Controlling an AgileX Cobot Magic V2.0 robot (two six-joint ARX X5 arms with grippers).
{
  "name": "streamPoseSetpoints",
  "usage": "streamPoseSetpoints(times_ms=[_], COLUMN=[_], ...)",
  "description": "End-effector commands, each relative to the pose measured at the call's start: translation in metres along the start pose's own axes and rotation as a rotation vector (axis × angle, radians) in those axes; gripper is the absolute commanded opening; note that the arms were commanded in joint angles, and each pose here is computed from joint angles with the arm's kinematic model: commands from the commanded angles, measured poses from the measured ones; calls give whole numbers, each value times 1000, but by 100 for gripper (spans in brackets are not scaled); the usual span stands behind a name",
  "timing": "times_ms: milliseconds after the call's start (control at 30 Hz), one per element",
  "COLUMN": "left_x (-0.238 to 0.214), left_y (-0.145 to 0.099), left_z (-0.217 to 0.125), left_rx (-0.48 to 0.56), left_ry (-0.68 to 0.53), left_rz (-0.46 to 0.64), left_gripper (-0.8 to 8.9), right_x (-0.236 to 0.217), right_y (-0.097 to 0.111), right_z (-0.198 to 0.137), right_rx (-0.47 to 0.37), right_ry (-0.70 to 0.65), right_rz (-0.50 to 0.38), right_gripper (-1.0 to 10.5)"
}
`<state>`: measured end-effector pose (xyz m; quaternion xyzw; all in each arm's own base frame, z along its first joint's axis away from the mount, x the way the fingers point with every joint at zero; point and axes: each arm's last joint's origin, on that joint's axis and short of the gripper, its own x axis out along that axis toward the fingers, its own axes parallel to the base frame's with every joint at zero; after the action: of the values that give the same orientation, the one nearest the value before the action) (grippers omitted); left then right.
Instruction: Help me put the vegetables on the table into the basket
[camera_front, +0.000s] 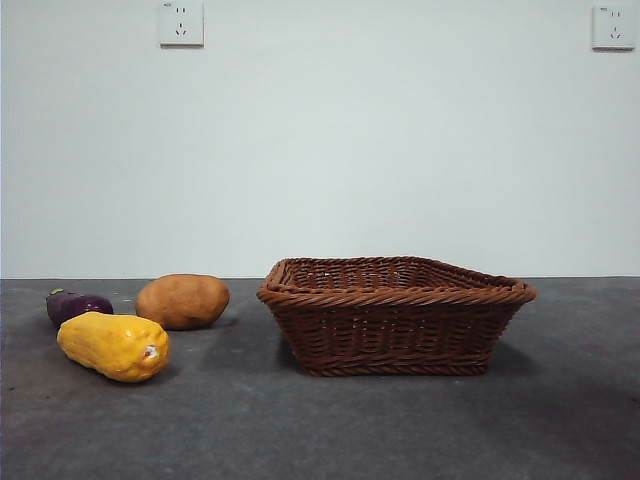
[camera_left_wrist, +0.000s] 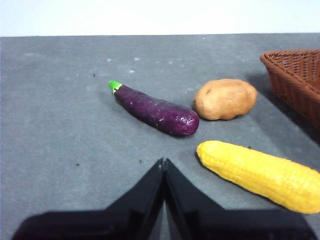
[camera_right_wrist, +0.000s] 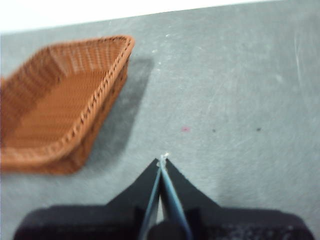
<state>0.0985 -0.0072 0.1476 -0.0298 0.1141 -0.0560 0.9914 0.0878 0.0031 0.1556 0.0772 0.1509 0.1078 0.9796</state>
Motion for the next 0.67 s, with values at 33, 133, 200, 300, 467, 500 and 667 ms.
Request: streamPoseSetpoints(times_ms=[33, 133, 200, 300, 467, 500, 667], left_x=[1, -1, -6, -18, -33, -35, -37], left_y=[-1, -3, -5, -7, -12, -13, -17], left_z=[-2, 2, 12, 35, 85, 94, 122], left_rx=[-60, -105, -133, -133, -147, -147, -113], left_ry=[5, 9, 20, 21, -30, -25, 75], left_rz=[-44, -114, -124, -124, -181, -183, -272], left_gripper=[-4, -6, -6, -6, -6, -6, -6], right_x=[1, -1, -7, -22, -39, -40, -45], right_y=[0, 2, 5, 12, 23, 25, 32], right_z=[0, 5, 16, 42, 87, 94, 125], right_rx=[85, 168, 170, 171, 162, 152, 63], right_ry=[-11, -25, -60, -140, -106, -71, 66], right_rz=[7, 37, 44, 51, 93, 110, 161], right_gripper=[-3, -9, -11, -11, -11, -11, -11])
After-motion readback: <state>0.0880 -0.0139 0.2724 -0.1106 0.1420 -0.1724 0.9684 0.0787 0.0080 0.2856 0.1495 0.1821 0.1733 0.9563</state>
